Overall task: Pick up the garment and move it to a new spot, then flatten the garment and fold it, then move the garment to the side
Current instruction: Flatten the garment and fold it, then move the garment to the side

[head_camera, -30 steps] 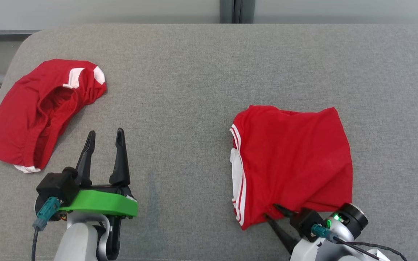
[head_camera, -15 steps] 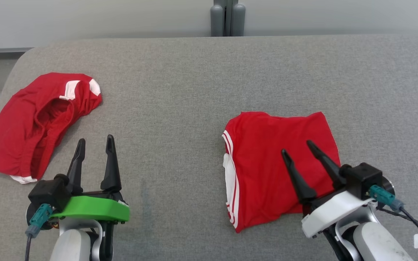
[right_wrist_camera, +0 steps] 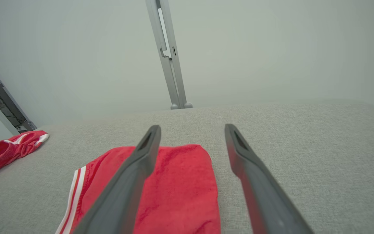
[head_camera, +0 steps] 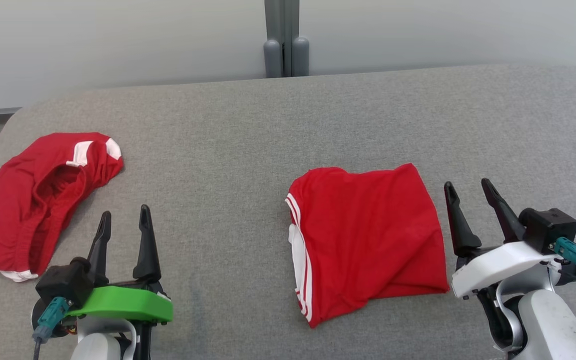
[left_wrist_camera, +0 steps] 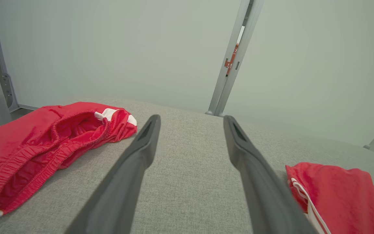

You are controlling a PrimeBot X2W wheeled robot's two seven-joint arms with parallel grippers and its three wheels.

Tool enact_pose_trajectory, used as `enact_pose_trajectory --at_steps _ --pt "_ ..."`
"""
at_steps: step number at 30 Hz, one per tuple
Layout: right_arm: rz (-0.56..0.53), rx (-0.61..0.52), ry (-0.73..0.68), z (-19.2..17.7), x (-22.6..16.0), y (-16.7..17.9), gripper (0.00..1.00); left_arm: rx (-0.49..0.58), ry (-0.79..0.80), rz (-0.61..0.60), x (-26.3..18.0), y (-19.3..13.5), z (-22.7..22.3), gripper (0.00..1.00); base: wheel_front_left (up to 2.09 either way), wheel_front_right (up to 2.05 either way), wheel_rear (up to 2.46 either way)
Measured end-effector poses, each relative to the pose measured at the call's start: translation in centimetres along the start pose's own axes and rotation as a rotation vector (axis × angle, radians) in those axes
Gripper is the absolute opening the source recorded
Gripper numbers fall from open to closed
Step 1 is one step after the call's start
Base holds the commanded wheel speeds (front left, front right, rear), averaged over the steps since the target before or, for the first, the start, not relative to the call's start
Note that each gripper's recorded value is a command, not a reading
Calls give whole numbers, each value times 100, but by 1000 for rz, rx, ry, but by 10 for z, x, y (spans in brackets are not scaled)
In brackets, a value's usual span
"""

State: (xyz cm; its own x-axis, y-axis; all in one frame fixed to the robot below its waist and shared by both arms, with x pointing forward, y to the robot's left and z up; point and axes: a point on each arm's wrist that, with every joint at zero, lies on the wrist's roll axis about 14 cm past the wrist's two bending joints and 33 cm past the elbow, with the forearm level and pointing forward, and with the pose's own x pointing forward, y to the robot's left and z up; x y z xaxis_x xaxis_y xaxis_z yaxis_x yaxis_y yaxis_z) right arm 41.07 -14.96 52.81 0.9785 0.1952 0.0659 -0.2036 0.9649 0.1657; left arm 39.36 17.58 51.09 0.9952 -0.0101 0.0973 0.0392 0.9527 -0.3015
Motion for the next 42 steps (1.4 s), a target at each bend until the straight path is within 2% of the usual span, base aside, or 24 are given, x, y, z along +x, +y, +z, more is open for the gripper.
enact_pose_trajectory --at_steps 12,28,31,35,38,42 --pt "-53 -2 33 -10 -13 -22 100 -2 21 -23 -2 -8 -6 100 0 0 0" --pt "-42 1 69 -24 -5 -20 100 -4 39 0 -2 1 -13 100 0 0 0" --pt "-49 -4 174 -43 -4 -24 100 -4 45 4 -1 2 -16 100 0 0 0" --pt "-73 24 414 -86 -7 -29 100 -4 53 -3 3 0 -19 100 0 0 0" --pt "-73 44 492 -99 -2 -28 100 -5 63 -7 6 -1 -23 100 0 0 0" --pt "-69 68 521 -108 8 -25 100 -7 73 -3 9 1 -27 100 0 0 0"
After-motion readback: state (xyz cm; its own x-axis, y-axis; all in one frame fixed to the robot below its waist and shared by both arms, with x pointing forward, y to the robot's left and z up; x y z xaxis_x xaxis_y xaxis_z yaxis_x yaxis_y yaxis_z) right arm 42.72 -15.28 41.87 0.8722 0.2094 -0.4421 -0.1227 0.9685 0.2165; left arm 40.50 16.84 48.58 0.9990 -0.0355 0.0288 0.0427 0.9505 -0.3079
